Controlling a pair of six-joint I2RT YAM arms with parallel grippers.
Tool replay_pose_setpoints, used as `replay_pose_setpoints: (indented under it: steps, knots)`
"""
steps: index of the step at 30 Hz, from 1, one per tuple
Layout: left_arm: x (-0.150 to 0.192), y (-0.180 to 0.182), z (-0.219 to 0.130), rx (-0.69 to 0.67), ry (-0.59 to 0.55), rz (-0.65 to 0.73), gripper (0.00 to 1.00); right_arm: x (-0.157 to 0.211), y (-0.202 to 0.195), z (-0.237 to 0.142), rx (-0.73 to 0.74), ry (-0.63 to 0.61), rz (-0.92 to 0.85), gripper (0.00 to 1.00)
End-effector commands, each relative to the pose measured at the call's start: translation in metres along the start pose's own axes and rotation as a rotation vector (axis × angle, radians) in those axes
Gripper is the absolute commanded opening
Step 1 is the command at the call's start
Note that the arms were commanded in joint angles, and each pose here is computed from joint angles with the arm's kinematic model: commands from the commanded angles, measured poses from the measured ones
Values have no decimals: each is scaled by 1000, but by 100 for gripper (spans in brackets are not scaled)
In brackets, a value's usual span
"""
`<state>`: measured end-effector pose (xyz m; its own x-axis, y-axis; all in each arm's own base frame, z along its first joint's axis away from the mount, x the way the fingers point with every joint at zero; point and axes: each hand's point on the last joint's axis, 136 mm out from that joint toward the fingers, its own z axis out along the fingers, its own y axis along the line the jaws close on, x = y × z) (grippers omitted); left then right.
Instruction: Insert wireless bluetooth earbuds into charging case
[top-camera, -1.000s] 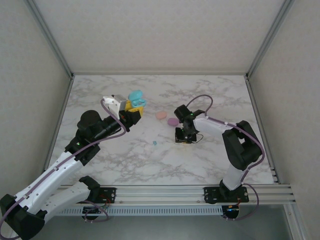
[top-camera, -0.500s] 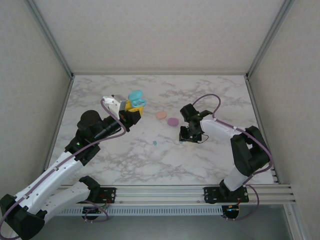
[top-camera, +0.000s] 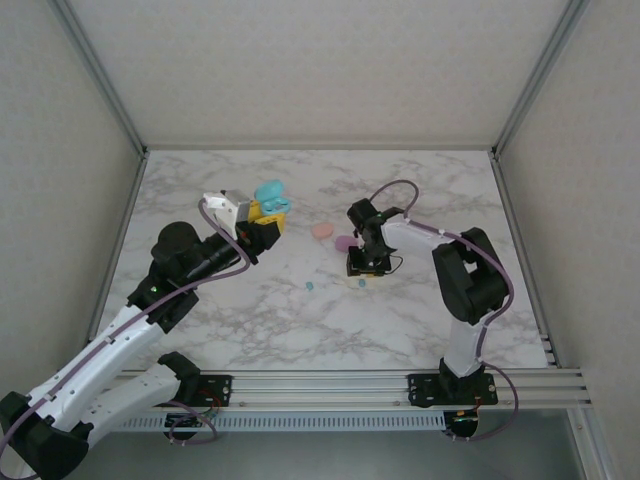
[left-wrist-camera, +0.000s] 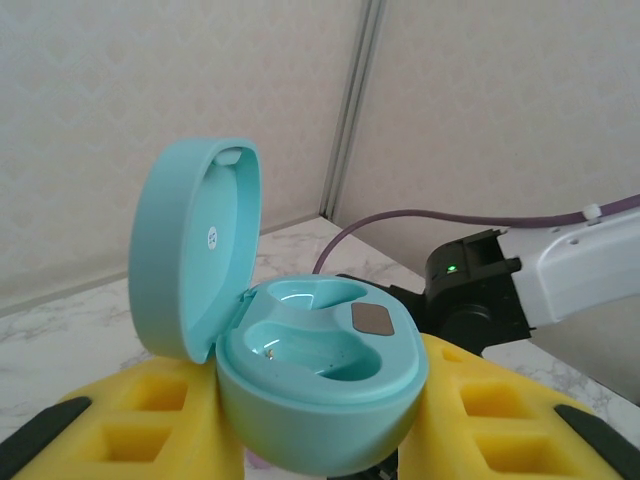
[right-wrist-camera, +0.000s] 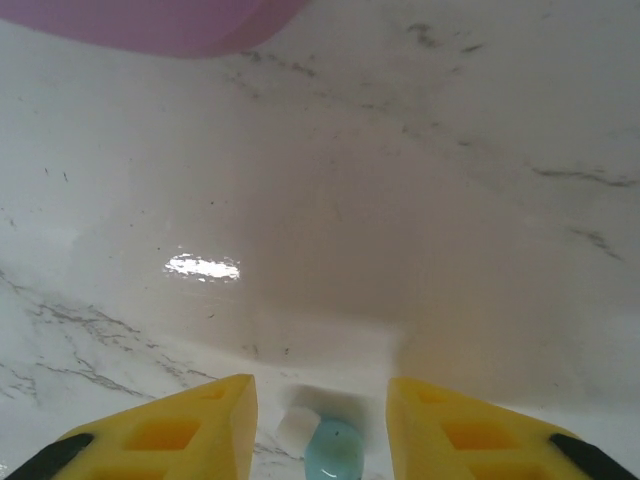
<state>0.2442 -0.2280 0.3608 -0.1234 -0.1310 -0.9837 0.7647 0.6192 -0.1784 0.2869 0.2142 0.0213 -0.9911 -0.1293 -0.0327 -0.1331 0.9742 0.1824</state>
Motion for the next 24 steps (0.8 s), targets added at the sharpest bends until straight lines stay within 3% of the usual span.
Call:
replay_pose_setpoints:
  steps: [1, 15, 24]
  knots:
    - [-22, -2, -6, -9, -50, 4, 31, 10, 14, 0, -35, 64, -78, 39]
    - [-21, -3, 1, 11, -42, -9, 31, 54, 73, 4, -162, 188, -377, 37]
    - [-21, -3, 2, 8, -42, -4, 31, 38, 73, -22, -115, 64, -344, 37]
